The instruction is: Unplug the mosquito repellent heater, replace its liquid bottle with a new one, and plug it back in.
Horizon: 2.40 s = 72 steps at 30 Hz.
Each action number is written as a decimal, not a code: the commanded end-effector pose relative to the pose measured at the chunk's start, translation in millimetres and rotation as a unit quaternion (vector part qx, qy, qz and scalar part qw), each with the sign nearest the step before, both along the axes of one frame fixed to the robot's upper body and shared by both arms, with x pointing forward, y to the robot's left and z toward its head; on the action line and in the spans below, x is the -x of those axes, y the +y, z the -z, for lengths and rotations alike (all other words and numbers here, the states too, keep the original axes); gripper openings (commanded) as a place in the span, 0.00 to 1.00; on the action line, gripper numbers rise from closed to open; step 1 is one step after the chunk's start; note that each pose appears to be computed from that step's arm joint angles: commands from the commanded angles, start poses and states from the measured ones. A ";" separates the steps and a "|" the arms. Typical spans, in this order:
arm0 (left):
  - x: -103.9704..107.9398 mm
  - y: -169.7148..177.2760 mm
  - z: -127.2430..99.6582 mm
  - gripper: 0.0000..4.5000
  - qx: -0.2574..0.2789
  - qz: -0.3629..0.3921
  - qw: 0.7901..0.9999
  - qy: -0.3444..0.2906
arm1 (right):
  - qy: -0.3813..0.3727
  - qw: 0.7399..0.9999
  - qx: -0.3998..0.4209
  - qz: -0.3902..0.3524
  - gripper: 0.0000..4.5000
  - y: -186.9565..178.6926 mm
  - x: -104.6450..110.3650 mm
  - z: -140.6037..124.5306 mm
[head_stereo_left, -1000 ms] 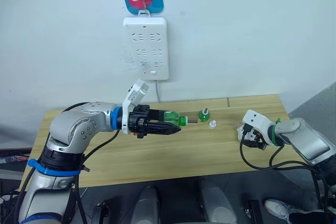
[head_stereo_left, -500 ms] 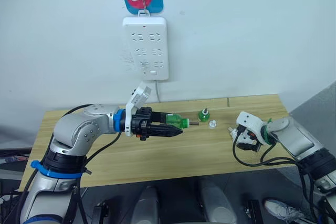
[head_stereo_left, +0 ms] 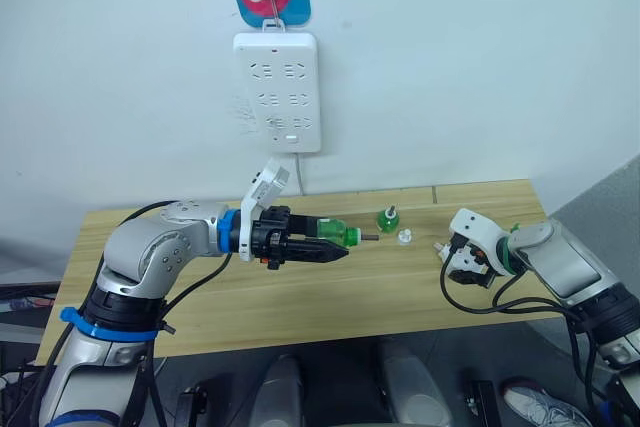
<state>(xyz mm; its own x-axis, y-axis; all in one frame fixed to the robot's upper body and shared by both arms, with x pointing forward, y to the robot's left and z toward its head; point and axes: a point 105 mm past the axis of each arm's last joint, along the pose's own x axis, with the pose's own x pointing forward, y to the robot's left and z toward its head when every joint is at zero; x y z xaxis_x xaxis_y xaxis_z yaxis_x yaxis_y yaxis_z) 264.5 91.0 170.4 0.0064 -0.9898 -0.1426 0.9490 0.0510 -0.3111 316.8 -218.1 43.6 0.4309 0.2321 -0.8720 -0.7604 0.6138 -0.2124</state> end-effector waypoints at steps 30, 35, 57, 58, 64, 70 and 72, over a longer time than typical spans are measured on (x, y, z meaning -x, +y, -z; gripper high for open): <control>0.2 9.5 -55.2 0.51 0.099 0.022 0.992 0.073 | 0.015 0.839 -0.543 -0.046 0.65 57.1 68.5 -191.2; -0.6 3.1 -63.5 0.51 0.110 0.026 0.991 0.068 | 0.035 0.806 -0.588 -0.058 0.65 81.2 77.5 -198.8; 3.1 -8.0 -66.2 0.51 0.118 0.045 0.990 0.063 | 0.050 0.759 -0.646 -0.065 0.65 115.5 85.9 -206.7; 3.1 -8.5 -66.2 0.51 0.118 0.047 0.990 0.063 | 0.051 0.759 -0.646 -0.066 0.65 115.9 86.2 -206.7; 5.4 -12.8 -67.1 0.51 0.121 0.059 0.989 0.064 | 0.054 0.756 -0.648 -0.069 0.65 120.0 86.5 -206.0; 7.5 -13.7 -63.3 0.51 0.110 0.064 0.990 0.062 | 0.051 0.754 -0.652 -0.067 0.65 121.7 85.2 -207.0; 7.5 -14.7 -62.7 0.51 0.109 0.065 0.990 0.060 | 0.050 0.753 -0.652 -0.067 0.65 121.9 84.7 -207.8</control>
